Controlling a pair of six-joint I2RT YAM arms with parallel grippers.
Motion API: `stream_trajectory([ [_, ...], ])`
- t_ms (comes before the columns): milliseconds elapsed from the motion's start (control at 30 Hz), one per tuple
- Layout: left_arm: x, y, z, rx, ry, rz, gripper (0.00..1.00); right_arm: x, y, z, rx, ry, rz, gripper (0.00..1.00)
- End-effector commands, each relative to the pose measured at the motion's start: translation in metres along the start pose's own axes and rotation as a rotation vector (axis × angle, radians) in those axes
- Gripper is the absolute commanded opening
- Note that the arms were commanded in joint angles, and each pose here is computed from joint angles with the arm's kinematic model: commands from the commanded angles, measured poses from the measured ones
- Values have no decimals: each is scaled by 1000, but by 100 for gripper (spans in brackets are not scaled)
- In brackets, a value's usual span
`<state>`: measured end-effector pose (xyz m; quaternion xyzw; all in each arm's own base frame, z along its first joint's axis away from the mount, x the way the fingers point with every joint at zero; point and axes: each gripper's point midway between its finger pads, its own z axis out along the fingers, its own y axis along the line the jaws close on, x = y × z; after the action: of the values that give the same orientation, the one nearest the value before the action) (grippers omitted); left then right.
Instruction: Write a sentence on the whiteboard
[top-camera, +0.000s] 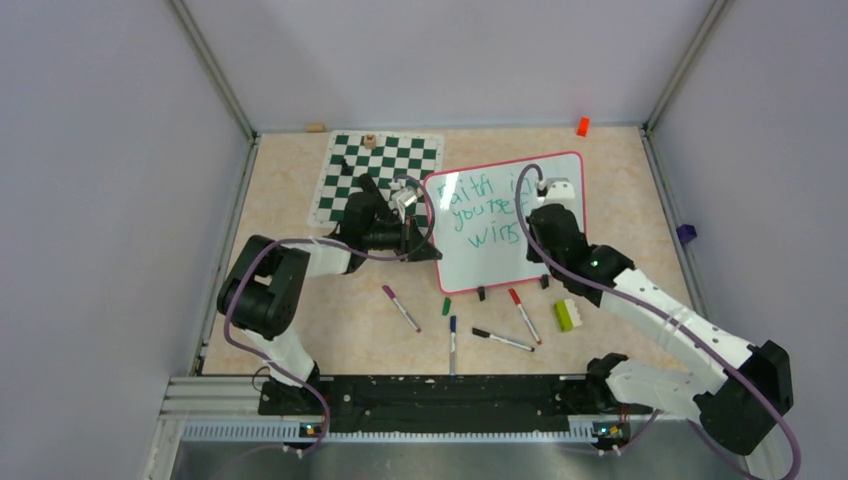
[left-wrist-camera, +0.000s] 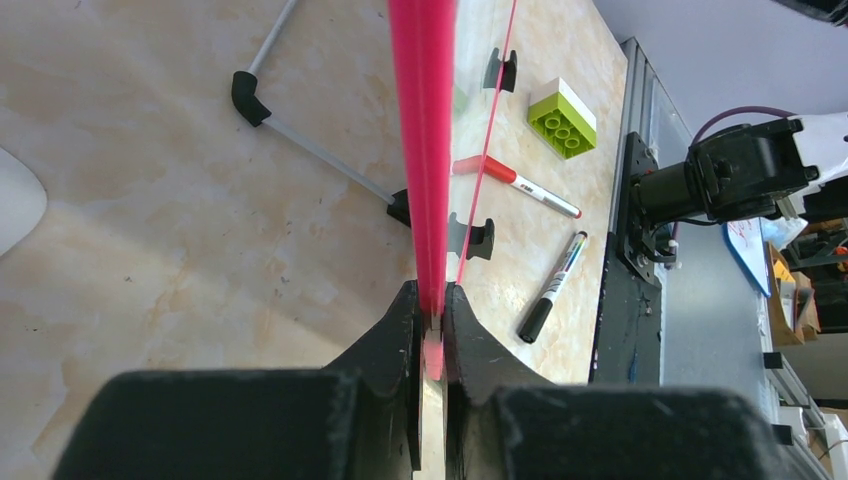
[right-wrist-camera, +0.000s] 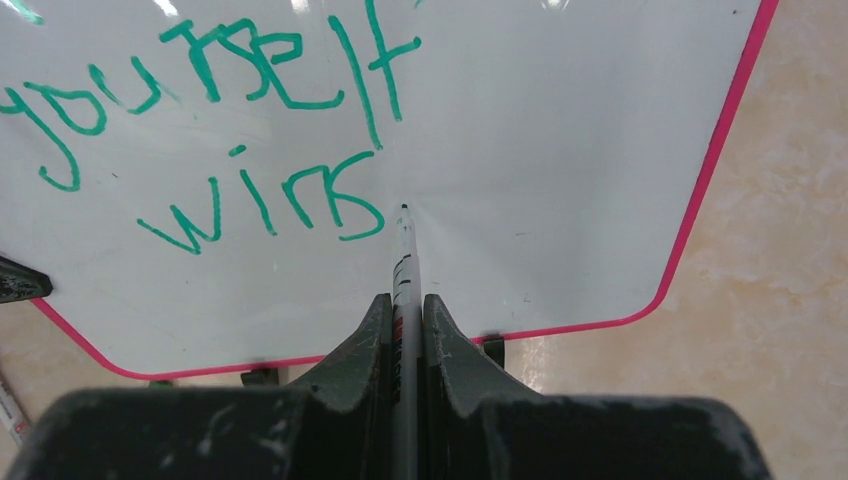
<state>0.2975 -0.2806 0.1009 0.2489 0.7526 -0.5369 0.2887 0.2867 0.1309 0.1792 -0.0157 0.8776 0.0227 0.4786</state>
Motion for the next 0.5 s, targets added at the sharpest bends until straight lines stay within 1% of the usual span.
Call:
stream_trajectory([
  [0,-3,2,-4,-42,-10,36,8,4,-2,4,0,-13,55,0],
  [233,-4,1,-3,-36,-15,34,8,18,-6,11,22,-11,73,0],
  [333,-4,2,-4,-39,-16,37,8,11,-7,9,26,-26,76,0],
  [433,-5,2,-4,-46,-17,42,8,0,-7,-1,5,-53,78,0],
  [467,-6,1,-5,-51,-20,50,10,-5,-8,-8,-6,-68,82,0],
])
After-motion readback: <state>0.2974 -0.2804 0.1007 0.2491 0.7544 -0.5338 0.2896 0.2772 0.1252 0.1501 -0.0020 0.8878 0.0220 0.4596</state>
